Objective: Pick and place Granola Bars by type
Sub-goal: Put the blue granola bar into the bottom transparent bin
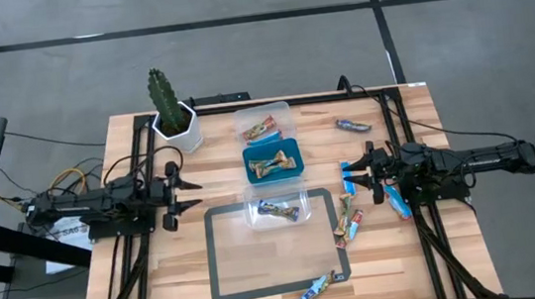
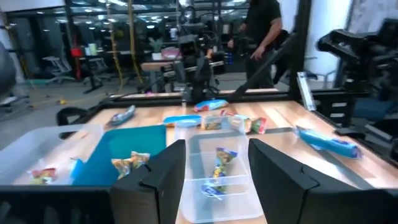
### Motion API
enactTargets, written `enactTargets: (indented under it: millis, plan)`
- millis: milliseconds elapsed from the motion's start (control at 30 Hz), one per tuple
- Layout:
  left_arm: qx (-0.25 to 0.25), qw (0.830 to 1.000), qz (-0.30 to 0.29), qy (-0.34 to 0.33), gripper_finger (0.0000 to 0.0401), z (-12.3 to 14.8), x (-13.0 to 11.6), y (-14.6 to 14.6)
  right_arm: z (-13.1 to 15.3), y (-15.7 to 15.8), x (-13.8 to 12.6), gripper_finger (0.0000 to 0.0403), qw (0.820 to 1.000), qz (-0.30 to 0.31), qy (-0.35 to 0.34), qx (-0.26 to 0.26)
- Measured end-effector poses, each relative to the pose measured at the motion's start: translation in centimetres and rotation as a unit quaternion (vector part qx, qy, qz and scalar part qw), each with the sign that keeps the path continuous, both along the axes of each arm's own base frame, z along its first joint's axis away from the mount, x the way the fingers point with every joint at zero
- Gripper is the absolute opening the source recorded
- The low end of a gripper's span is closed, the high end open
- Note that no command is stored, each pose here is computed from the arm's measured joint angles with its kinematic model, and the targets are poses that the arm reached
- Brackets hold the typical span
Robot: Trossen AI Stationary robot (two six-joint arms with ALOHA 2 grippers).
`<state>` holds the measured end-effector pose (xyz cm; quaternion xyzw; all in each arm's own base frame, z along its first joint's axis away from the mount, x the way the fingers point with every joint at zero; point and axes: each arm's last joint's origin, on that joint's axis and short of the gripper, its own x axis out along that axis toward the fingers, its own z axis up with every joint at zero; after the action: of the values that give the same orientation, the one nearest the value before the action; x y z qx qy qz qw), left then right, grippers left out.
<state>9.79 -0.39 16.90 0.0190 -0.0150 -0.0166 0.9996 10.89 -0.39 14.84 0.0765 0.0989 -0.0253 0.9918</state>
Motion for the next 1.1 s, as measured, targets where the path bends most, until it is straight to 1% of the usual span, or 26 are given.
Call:
enactTargets:
  millis: [167,233,1100]
  plan:
    - [-0.032,0.999,-0.002,0.003,0.0168,-0.04,0.01,-0.02,0.0,0.0,0.0,0.0134,1.0,0.0,0.0,0.0]
    - [-0.037,0.999,-0.003,0.005,0.0168,-0.08,0.04,-0.02,-0.01,0.0,0.0,0.0134,1.0,0.0,0.0,0.0]
    - [-0.039,0.999,-0.002,0.007,0.0168,-0.17,0.06,-0.02,0.03,0.0,0.01,0.0133,1.0,-0.001,-0.002,0.004]
